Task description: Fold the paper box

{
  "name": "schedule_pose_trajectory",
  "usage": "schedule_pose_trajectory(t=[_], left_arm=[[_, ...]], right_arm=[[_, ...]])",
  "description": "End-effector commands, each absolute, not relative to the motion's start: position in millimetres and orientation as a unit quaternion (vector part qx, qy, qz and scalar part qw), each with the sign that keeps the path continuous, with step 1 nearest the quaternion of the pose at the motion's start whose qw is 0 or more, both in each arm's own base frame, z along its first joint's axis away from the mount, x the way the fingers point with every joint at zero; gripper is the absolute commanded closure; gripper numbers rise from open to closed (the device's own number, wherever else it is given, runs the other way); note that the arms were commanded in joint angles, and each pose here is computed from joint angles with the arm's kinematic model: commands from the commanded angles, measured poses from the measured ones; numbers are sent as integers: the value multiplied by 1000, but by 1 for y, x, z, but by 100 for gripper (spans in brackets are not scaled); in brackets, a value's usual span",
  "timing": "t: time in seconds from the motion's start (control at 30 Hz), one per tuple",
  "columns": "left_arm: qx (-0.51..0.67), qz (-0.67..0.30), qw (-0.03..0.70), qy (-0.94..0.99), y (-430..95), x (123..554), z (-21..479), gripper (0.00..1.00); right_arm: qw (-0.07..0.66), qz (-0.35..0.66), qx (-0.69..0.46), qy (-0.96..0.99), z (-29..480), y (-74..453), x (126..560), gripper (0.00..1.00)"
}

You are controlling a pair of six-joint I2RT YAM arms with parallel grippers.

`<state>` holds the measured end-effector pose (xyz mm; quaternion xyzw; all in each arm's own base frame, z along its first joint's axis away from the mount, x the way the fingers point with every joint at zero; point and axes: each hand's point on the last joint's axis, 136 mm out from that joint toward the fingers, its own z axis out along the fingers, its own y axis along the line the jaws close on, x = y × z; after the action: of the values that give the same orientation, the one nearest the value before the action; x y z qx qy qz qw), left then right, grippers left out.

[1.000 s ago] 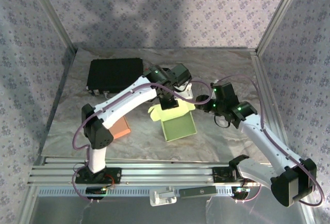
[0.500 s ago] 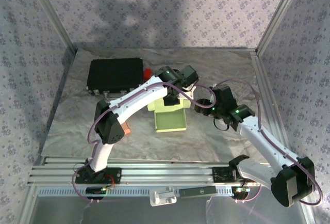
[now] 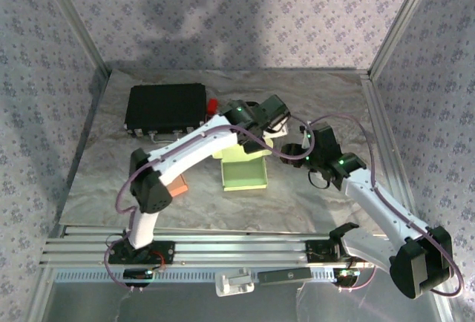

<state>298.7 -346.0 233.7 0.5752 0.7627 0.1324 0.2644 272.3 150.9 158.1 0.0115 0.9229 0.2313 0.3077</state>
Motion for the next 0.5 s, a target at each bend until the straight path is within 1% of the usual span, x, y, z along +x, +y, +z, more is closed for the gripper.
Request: schedule_pose_trajectory(t=[0.0, 0.07, 0.17, 0.2, 0.27, 0.33, 0.47], left_arm=[[446, 56, 304, 840, -309, 296, 273, 33], [390, 4, 287, 875, -287, 288, 261, 33], [296, -85, 295, 904, -253, 278, 238, 30], [265, -128, 302, 907, -241, 276, 230, 29], [204, -191, 311, 908, -217, 278, 214, 28], [170, -245, 311, 902, -200, 279, 207, 28], [181, -257, 296, 902, -198, 283, 198, 28]], right_arm=[[327, 235, -34, 915, 167, 157, 277, 50], [325, 233, -51, 915, 169, 161, 280, 49], [313, 227, -85, 919, 164, 169, 287, 48], [309, 221, -96, 920, 160, 172, 290, 49], [304, 211, -117, 922, 153, 177, 295, 50], [305, 195, -137, 922, 148, 180, 301, 50], [310, 183, -154, 920, 147, 183, 312, 50]])
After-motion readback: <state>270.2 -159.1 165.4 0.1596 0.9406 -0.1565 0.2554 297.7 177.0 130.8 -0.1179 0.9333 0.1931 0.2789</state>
